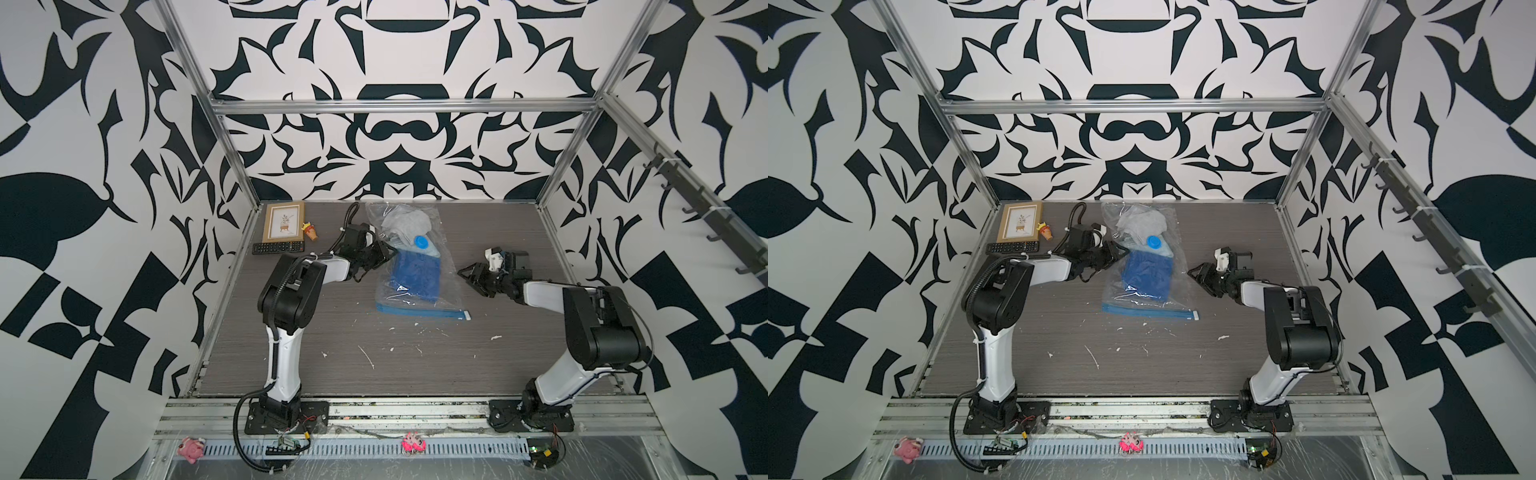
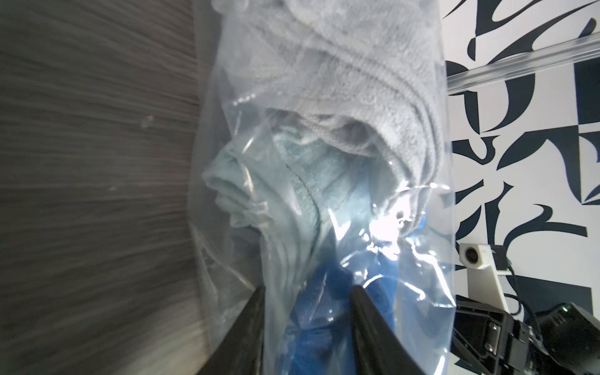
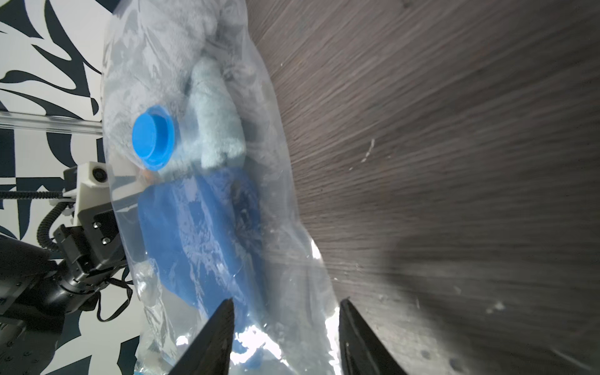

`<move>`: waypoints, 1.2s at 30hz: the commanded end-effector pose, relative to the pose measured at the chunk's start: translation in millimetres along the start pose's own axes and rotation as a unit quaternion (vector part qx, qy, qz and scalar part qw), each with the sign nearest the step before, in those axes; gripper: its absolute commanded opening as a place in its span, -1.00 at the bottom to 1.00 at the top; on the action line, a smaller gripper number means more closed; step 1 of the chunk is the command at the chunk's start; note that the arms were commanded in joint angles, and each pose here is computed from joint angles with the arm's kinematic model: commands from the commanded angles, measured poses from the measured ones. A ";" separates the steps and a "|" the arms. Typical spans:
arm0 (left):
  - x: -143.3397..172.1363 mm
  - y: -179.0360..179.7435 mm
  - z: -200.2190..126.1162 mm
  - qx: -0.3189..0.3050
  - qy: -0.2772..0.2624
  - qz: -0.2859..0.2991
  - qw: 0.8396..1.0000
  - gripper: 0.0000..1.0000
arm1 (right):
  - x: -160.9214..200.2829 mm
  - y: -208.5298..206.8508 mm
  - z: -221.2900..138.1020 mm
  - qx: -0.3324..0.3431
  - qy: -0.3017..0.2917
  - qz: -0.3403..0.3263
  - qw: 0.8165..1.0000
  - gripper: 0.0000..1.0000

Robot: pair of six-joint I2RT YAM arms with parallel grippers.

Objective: Place the folded towel into the vacuum bag
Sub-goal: Move the vacuum bag to the center of the board, then reset both arms

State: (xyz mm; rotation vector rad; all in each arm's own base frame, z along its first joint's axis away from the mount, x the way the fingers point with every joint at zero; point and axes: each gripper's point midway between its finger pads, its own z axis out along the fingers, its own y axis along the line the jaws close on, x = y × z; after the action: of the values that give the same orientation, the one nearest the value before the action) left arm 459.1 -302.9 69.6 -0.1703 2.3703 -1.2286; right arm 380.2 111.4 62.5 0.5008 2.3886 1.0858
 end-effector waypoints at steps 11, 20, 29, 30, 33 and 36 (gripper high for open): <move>-25.7 -28.6 -60.8 -0.041 -0.052 0.072 0.995 0.13 | -36.7 40.9 -64.4 0.053 -0.109 -0.085 0.989 0.16; -70.3 -44.1 -228.9 -0.261 -0.242 0.226 0.907 1.00 | -89.4 52.5 -179.2 0.205 -0.343 -0.178 0.900 0.55; -70.6 56.2 -340.5 -0.430 -0.377 0.192 0.798 0.98 | -83.8 -17.4 -247.6 0.327 -0.537 -0.120 0.768 0.72; -65.9 73.9 -343.6 -0.437 -0.375 0.175 0.798 0.98 | -81.2 -27.9 -251.9 0.353 -0.538 -0.108 0.758 0.73; -50.6 117.2 -339.6 -0.460 -0.379 0.176 0.784 0.98 | -76.2 -53.5 -252.7 0.437 -0.501 -0.098 0.740 0.72; -39.5 139.1 -334.5 -0.470 -0.389 0.176 0.772 0.98 | -74.7 -64.5 -242.3 0.463 -0.470 -0.111 0.743 0.75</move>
State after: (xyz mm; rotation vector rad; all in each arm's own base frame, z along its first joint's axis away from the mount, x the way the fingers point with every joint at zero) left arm 349.3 32.8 123.7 -0.3848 2.0124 0.2754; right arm 302.0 -97.6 154.1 0.7560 1.8186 -0.4011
